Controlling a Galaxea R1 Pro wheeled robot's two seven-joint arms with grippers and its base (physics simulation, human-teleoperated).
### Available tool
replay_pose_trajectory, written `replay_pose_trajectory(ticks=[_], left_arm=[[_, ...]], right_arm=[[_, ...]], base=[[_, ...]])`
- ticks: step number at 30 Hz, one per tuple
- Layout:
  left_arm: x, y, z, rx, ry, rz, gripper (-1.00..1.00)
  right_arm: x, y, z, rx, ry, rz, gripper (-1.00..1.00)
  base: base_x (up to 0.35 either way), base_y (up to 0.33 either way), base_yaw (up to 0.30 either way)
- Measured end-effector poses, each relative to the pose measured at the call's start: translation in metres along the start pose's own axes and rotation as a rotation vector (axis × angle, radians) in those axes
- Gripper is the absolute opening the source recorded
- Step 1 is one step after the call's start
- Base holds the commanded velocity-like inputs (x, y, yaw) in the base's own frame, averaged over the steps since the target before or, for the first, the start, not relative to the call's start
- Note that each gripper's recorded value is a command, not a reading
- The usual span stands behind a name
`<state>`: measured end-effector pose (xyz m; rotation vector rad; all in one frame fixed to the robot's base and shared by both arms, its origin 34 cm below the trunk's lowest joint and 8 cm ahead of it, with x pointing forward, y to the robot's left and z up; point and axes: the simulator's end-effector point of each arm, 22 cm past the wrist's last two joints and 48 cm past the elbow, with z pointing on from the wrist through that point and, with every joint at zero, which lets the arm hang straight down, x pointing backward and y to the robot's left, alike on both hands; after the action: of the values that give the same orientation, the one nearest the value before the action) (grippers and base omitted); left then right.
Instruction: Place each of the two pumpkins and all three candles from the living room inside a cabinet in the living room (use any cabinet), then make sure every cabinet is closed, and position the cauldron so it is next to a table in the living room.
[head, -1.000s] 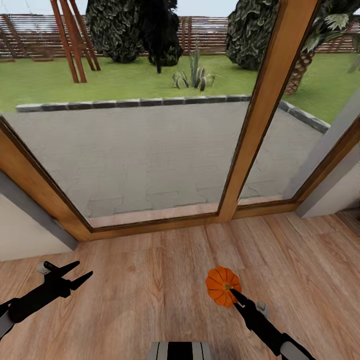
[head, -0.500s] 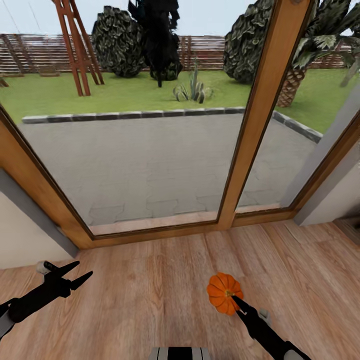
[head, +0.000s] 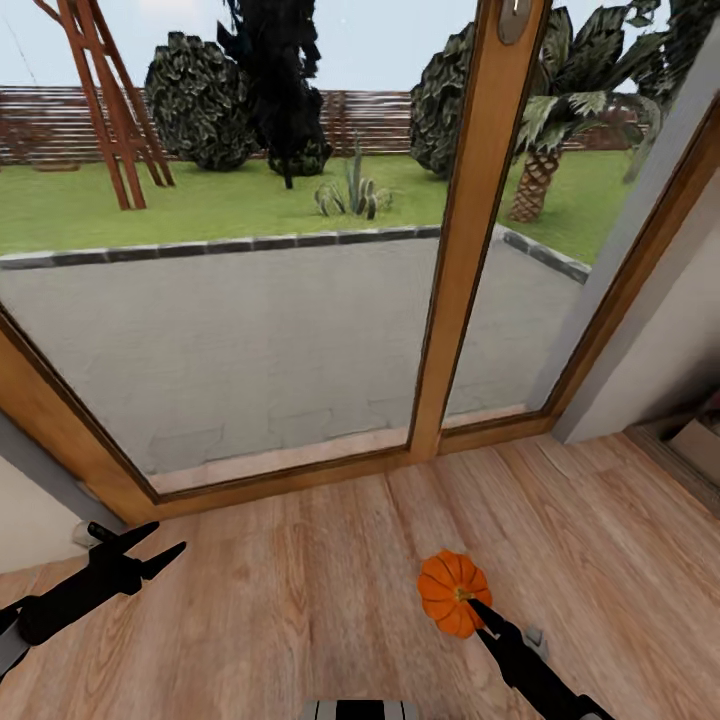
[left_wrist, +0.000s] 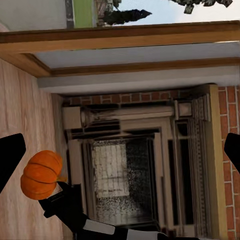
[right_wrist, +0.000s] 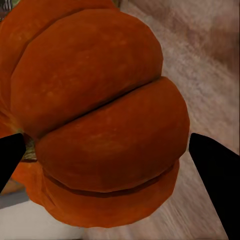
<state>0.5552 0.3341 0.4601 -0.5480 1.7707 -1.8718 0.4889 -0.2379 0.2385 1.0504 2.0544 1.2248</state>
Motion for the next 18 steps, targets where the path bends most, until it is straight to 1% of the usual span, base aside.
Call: replay_pose_trajectory(ticks=[2,5,7,11,15,18], left_arm=[[0.000,0.000,0.000,0.001,-0.001,-0.001,1.00],[0.000,0.000,0.000,0.001,-0.001,-0.002,1.00],[0.000,0.000,0.001,0.001,0.000,-0.001,1.00],[0.001,0.002,0.001,0.000,0.001,-0.004,1.00],[0.002,0.003,0.002,-0.001,0.004,-0.005,1.00],[0.005,0.003,0.007,0.009,0.012,-0.006,1.00]], right_arm=[[0.001,-0.005,-0.004,0.009,0.000,0.005,-1.00],[0.001,0.000,-0.005,-0.017,-0.004,0.006,-1.00],[0.001,-0.001,-0.007,-0.019,-0.004,0.005,-1.00],[0.005,-0.018,-0.017,0.022,-0.002,0.022,-1.00],[0.006,-0.024,-0.020,0.036,-0.004,0.030,-1.00],[0.007,-0.026,-0.020,0.042,-0.002,0.031,-1.00]], base=[[-0.103,0.000,-0.121],[-0.255,0.000,-0.041],[-0.313,0.000,-0.036],[-0.331,0.000,-0.132],[-0.337,0.000,-0.192],[-0.286,0.000,-0.206]])
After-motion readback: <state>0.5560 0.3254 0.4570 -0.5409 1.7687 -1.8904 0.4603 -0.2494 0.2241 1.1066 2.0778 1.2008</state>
